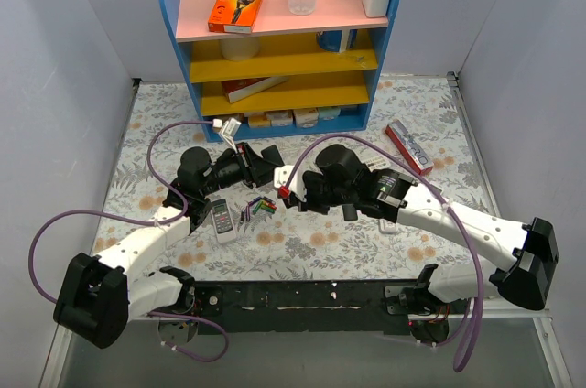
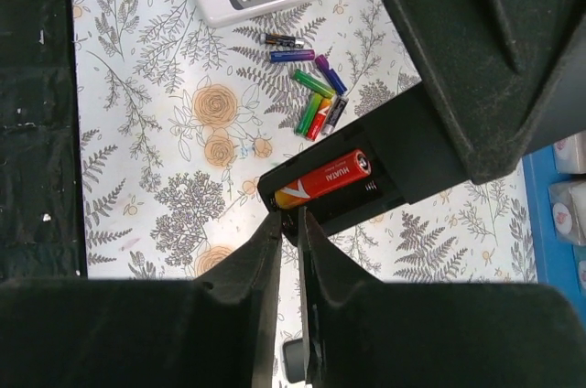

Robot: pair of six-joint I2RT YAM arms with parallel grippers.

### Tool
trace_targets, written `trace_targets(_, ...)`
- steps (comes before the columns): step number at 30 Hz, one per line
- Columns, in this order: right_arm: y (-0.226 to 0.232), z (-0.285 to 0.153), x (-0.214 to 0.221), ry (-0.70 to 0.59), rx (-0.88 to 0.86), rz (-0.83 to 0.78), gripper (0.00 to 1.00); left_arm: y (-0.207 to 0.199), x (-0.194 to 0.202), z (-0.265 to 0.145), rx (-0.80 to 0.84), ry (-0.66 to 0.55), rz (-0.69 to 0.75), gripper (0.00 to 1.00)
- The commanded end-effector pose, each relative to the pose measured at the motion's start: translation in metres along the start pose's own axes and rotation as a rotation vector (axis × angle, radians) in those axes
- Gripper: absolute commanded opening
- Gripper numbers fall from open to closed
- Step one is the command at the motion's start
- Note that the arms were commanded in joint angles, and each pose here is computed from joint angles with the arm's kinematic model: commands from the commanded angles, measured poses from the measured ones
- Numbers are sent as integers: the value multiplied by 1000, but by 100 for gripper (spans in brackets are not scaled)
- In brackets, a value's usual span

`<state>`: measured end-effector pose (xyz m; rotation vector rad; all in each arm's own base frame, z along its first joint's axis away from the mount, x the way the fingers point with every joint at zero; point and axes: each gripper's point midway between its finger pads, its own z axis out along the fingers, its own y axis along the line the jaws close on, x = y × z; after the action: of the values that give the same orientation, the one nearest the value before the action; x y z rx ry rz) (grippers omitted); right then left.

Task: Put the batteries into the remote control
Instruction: Load the battery into the remote control.

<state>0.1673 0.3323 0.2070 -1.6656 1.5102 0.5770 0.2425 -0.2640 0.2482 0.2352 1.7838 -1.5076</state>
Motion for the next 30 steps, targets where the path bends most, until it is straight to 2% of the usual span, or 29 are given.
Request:
trace_targets(1,-13,-23,-23,-37,52,-34,22,-19,-10,-3,49,-28,45,0)
trace_targets(5,-16,-27,-38,-71,51,-56,27,-21,-10,-1,54,-13,54,0)
trace_targets(12,-21,-29,-57,-133,54,-104,29,-25,-10,-2,66,1,67,0)
trace_targets(30,-12,-17,-62,-142,-26,-112,26,-32,-12,-3,87,11,80,0)
